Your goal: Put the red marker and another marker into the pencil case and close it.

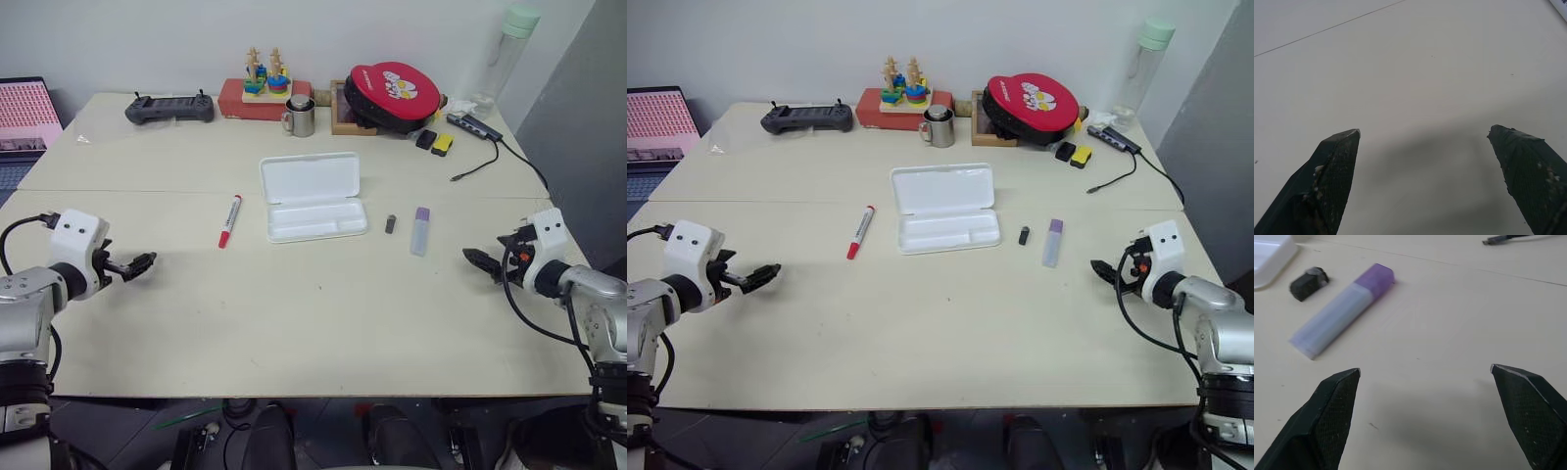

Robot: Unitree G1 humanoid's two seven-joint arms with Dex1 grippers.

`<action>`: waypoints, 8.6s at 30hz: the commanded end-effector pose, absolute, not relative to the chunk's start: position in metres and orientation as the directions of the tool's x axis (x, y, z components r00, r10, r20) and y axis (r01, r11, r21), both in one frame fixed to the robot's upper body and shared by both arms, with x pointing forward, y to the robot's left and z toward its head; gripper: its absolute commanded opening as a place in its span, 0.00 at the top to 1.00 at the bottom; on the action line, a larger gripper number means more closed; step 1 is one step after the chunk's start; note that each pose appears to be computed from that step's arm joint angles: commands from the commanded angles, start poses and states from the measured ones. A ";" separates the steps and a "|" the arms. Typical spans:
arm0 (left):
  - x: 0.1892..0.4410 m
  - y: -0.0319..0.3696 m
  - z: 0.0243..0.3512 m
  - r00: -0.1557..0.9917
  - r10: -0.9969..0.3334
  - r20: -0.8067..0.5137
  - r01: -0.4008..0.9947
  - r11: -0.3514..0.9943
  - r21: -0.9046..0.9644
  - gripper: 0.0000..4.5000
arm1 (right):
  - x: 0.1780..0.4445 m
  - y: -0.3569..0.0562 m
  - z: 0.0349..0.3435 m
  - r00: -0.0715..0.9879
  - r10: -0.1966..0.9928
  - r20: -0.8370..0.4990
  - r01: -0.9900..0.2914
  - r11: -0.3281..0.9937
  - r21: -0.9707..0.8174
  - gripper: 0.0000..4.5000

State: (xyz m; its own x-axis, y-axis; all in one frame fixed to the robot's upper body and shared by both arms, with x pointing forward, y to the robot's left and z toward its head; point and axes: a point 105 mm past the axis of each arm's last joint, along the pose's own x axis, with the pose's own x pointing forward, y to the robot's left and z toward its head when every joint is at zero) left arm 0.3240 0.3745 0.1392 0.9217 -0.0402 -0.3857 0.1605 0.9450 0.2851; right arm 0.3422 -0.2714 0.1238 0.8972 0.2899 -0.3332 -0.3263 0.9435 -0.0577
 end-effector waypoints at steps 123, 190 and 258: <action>0.327 0.265 0.170 0.888 -0.454 -0.075 0.458 0.888 0.047 0.00 | 0.340 -0.020 0.121 0.086 0.845 -0.527 -0.971 -0.048 -0.235 0.83; 0.348 0.191 0.259 0.587 -0.736 0.336 0.768 0.638 0.058 0.91 | 0.330 -0.078 0.254 0.427 0.904 0.035 -0.868 0.420 -0.266 0.00; 0.355 0.055 0.213 0.324 -0.944 0.064 0.897 0.328 0.296 0.00 | 0.381 -0.178 0.098 0.955 -0.050 -0.294 0.042 0.999 -0.032 0.00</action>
State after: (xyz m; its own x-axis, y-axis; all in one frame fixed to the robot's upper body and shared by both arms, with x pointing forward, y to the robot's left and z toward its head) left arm 0.3559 0.0578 0.1984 0.3286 -0.9442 0.0214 0.9100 0.3226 0.2605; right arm 0.3805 -0.1740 0.0939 0.9505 -0.0318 -0.3092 0.0294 0.9995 -0.0126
